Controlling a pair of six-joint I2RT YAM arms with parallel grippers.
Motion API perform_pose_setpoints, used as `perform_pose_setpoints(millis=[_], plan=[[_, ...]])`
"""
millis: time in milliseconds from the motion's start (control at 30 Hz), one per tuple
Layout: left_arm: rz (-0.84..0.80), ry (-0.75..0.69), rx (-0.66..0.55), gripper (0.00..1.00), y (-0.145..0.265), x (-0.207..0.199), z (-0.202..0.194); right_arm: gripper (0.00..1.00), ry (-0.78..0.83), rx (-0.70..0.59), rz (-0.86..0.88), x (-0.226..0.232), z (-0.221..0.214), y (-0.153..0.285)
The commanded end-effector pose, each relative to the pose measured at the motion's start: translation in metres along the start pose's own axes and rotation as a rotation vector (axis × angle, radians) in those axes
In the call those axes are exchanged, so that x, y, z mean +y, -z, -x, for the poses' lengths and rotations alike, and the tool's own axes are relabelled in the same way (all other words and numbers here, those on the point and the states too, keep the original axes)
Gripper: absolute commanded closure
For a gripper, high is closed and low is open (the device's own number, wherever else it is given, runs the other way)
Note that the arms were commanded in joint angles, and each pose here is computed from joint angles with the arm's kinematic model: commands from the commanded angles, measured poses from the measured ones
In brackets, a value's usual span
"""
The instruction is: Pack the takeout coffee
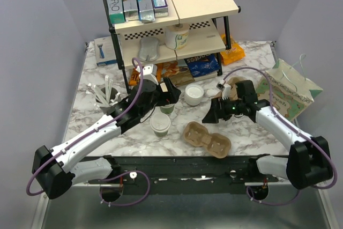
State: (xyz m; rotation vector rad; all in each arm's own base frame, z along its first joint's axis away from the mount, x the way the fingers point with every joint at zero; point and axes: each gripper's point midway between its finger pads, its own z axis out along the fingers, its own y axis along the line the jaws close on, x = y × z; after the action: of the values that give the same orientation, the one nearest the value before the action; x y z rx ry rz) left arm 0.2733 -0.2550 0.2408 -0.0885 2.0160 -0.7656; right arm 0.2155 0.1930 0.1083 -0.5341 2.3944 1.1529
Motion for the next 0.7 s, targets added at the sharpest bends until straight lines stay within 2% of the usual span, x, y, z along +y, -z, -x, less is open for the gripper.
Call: perform_pose_setpoints(millis=[0,33,67,100,167,200,300,400,467,533,600,667], plan=[[-0.030,-0.014,-0.026,0.01,0.012,-0.007,0.014,0.00,-0.001,-0.136,-0.232,-0.006,0.031,0.028],[-0.026,-0.019,-0.029,0.01,0.014,-0.006,0.015,0.00,0.007,-0.186,-0.287,0.000,0.042,0.040],[-0.027,-0.016,-0.039,0.01,0.016,-0.005,0.017,0.00,-0.007,-0.195,-0.429,-0.010,0.043,0.046],[-0.016,-0.018,-0.043,0.01,0.018,-0.002,0.018,0.00,-0.076,-0.132,-0.509,-0.011,0.024,0.050],[-0.006,-0.022,-0.052,0.01,0.022,0.001,0.020,0.00,-0.043,-0.120,-0.696,-0.006,0.016,0.053],[0.000,-0.022,-0.053,0.01,0.024,0.003,0.020,0.00,-0.148,-0.118,-0.740,-0.004,0.002,0.052],[0.005,-0.019,-0.063,0.01,0.032,0.007,0.021,0.00,-0.276,-0.146,-0.765,0.001,-0.021,0.033],[0.016,-0.021,-0.078,0.01,0.041,0.012,0.023,0.00,-0.320,-0.163,-0.827,-0.005,-0.033,0.023],[0.033,-0.021,-0.097,0.01,0.047,0.016,0.027,0.00,-0.333,-0.269,-0.954,-0.023,-0.020,0.039],[0.037,-0.016,-0.101,0.01,0.052,0.019,0.027,0.00,-0.352,-0.360,-0.995,-0.026,-0.003,0.046],[0.038,-0.009,-0.104,0.01,0.057,0.021,0.027,0.00,-0.369,-0.405,-0.998,-0.032,0.012,0.050],[0.042,-0.003,-0.116,0.01,0.062,0.024,0.028,0.00,-0.306,-0.402,-0.989,-0.033,0.028,0.049]])
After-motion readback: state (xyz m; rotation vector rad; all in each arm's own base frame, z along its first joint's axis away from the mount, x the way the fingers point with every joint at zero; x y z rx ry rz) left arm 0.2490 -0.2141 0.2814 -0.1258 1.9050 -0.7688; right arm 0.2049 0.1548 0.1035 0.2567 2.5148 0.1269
